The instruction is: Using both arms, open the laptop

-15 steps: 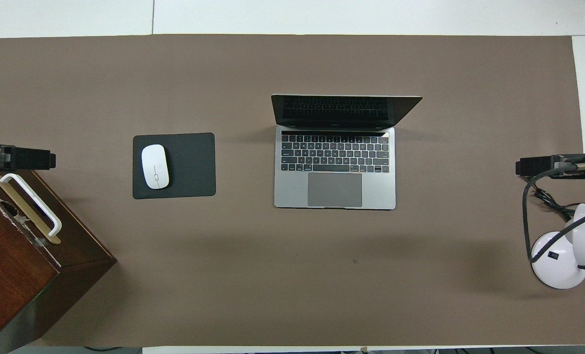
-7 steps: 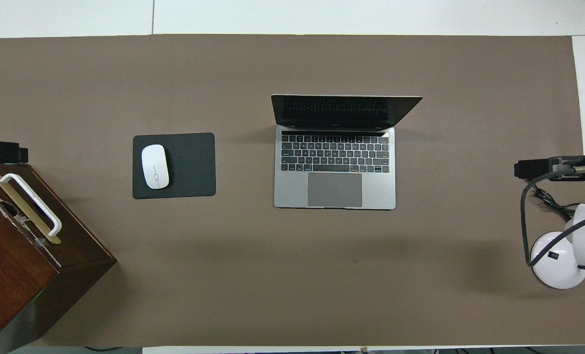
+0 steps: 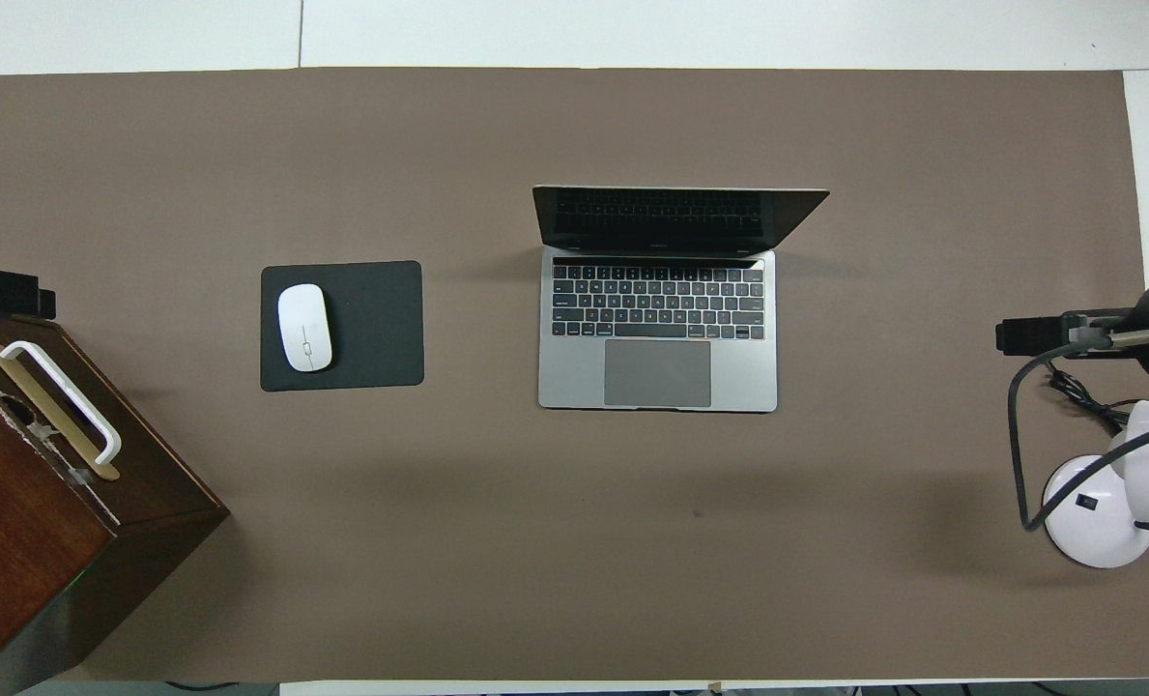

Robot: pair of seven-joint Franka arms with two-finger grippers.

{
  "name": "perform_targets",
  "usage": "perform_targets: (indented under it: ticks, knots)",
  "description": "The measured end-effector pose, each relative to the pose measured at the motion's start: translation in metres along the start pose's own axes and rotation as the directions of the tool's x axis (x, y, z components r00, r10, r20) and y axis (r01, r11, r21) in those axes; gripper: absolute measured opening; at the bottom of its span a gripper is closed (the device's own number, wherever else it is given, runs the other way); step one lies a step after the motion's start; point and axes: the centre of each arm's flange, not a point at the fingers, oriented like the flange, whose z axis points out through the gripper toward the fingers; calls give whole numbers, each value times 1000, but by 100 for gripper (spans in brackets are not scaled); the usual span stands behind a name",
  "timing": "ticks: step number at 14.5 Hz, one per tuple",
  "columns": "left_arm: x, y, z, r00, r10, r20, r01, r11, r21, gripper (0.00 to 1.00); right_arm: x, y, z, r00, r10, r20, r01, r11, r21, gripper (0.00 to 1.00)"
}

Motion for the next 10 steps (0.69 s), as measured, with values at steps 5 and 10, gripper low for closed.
perform_targets:
  ticks: [5, 10]
  knots:
    - [1, 1, 2, 999, -53, 3, 53, 999, -11, 100, 0, 0, -1, 1000, 1, -3, -1, 1000, 0, 100]
    - [2, 1, 2, 998, -59, 2, 59, 998, -11, 100, 9, -1, -6, 1000, -3, -7, 3, 1000, 3, 100]
